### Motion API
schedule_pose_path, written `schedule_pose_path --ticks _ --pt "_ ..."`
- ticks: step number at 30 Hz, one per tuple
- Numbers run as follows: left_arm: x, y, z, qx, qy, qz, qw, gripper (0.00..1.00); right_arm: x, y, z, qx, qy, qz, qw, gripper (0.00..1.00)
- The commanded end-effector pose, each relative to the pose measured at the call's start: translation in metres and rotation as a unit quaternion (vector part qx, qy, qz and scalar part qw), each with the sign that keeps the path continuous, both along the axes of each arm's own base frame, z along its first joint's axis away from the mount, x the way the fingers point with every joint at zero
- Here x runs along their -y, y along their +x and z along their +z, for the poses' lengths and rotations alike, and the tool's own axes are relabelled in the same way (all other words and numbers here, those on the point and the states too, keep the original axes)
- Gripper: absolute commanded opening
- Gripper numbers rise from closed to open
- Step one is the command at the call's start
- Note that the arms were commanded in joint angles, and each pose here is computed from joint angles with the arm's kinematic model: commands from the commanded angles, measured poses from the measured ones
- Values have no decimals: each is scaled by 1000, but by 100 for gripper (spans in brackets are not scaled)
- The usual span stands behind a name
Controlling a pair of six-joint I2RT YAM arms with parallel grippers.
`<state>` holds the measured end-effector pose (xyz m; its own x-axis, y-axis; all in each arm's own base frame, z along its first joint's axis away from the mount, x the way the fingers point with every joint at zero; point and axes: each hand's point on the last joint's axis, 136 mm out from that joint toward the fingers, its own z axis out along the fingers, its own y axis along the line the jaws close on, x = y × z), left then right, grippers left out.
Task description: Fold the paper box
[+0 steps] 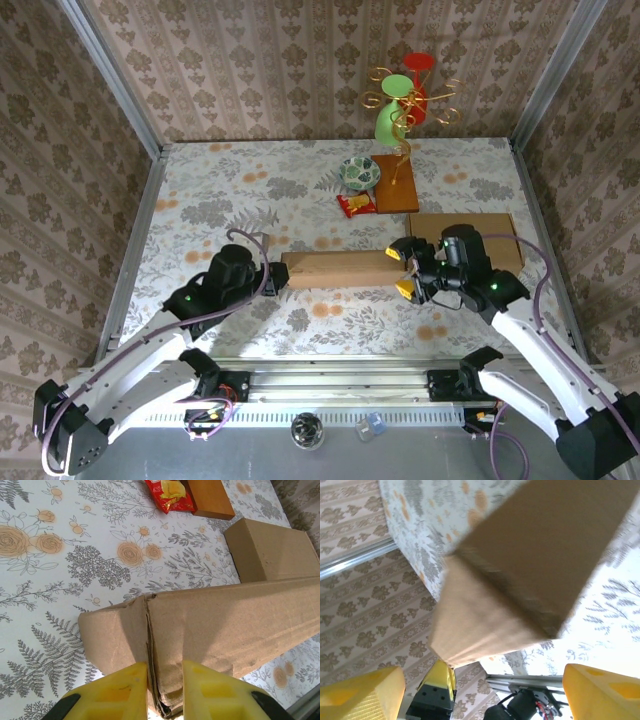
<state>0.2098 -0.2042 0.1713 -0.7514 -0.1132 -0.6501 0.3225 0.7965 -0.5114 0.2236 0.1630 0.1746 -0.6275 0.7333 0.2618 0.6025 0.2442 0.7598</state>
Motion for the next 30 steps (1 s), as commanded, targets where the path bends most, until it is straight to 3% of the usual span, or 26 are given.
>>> schedule_pose_path --ticks 1,7,12,21,25,30 --pt "-15 -11 -33 -28 51 15 998 21 4 -16 -28 -69 28 -30 997 84" --pt "-22 -21 -38 -13 60 42 997 20 12 -19 -32 -55 22 -42 997 84" --pt "-28 -22 -51 -26 60 62 996 20 11 -20 -39 -43 23 -36 998 78" --pt "-28 -16 -61 -26 57 78 995 20 13 -27 -66 -67 4 -23 997 76" --pt "-25 -14 -59 -28 58 75 995 21 18 -25 -62 -56 -25 -7 998 76" --pt "-22 -4 -41 -13 56 75 996 26 34 -18 -32 -7 -123 44 991 77"
